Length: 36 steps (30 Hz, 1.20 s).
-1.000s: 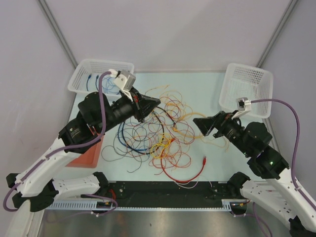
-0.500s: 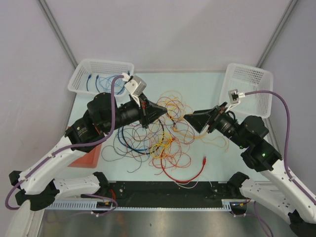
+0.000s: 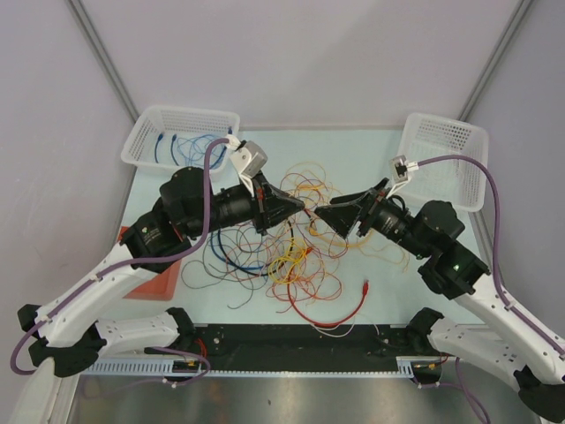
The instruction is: Untangle the cables
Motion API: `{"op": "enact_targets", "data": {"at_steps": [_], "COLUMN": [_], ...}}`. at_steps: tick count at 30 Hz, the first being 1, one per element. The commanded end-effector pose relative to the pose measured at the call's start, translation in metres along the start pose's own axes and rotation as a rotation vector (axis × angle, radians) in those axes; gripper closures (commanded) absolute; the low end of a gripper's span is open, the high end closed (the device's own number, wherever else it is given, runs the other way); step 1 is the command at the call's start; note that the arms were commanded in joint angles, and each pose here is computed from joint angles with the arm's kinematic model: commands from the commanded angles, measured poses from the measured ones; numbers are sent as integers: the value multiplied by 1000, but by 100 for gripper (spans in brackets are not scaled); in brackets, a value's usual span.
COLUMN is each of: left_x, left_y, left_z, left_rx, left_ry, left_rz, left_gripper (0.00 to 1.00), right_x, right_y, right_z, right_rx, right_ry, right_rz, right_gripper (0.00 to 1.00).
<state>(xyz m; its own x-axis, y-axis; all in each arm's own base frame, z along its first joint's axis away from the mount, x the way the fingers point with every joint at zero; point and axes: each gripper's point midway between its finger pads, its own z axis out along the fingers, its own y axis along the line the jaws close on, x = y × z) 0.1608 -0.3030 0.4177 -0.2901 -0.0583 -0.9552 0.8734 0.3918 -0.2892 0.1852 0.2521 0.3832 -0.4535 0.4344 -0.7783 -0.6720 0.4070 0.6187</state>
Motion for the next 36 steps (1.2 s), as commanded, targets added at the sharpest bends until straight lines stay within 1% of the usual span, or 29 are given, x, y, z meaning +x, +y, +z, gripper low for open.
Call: {"op": "enact_targets", "data": {"at_steps": [1,4,6,7,8,9,10,11,12,13,14,16,17,18,19,20,21,22,23,26,27,28,29,30,31,32,33,34,36], "left_x": [-7,-8,-6,-6,-4,-3,-3,-1,1,2,6,10,14,16,18,25,29,31,38,42,42,36,38,39,27,35,37,30,39], "left_y": [-9,-13,-12,-12,-11,-10,-7,-4,0,9,15,27,43,51,61,81,91,101,117,137,137,135,131,122,113,110,98,92,87], "left_z": [0,0,0,0,0,-1,0,-1,0,0,1,2,2,1,0,-4,-7,-12,-21,-41,-43,-41,-42,-37,-31,-31,-26,-22,-20], "left_rx": [56,75,75,70,64,60,43,27,10,-39,-70,-136,-217,-261,-310,-410,-462,-516,-603,-730,-732,-714,-679,-607,-544,-511,-434,-392,-347], "left_ry": [-26,-28,-23,-23,-17,-17,-17,-13,-8,-10,5,14,26,31,36,57,69,71,83,61,52,18,9,7,-52,-52,-54,-93,-90], "left_rz": [18,14,10,9,7,8,7,4,5,2,-3,-7,-15,-30,-41,-72,-91,-108,-134,-136,-131,-125,-103,-97,-87,-76,-72,-62,-55], "left_gripper": [100,100,100,100,100,100,100,98,92,88,86,72,62,43,33,25,9,5,2,0,0,0,1,1,2,2,2,3,3], "right_x": [-20,-20,-23,-25,-27,-28,-30,-31,-32,-36,-38,-42,-45,-41,-43,-47,-47,-48,-52,-54,-56,-56,-56,-58,-58,-59,-60,-60,-61], "right_y": [19,10,5,5,5,5,6,3,2,2,0,1,0,-5,-6,-5,-5,-6,-3,-1,0,1,2,3,4,4,6,6,8], "right_z": [4,11,14,15,15,16,15,15,13,11,10,5,4,2,1,-1,-3,-4,-5,-7,-7,-7,-7,-5,-4,-4,-3,-2,-2], "right_rx": [-71,-39,-17,-17,-16,-16,-14,0,11,24,42,54,67,92,104,111,119,126,124,129,127,127,128,128,123,124,120,119,114], "right_ry": [-64,-70,-86,-96,-106,-111,-118,-125,-126,-135,-144,-145,-154,-130,-134,-145,-139,-140,-146,-141,-145,-144,-141,-143,-138,-140,-140,-138,-141], "right_rz": [-88,-126,-141,-146,-150,-151,-150,-147,-147,-148,-148,-152,-160,-158,-159,-162,-163,-163,-163,-161,-159,-157,-153,-149,-146,-141,-138,-135,-130], "right_gripper": [10,11,20,27,48,60,70,87,95,100,100,100,100,100,100,100,100,100,100,100,100,100,100,100,100,100,100,100,100]}}
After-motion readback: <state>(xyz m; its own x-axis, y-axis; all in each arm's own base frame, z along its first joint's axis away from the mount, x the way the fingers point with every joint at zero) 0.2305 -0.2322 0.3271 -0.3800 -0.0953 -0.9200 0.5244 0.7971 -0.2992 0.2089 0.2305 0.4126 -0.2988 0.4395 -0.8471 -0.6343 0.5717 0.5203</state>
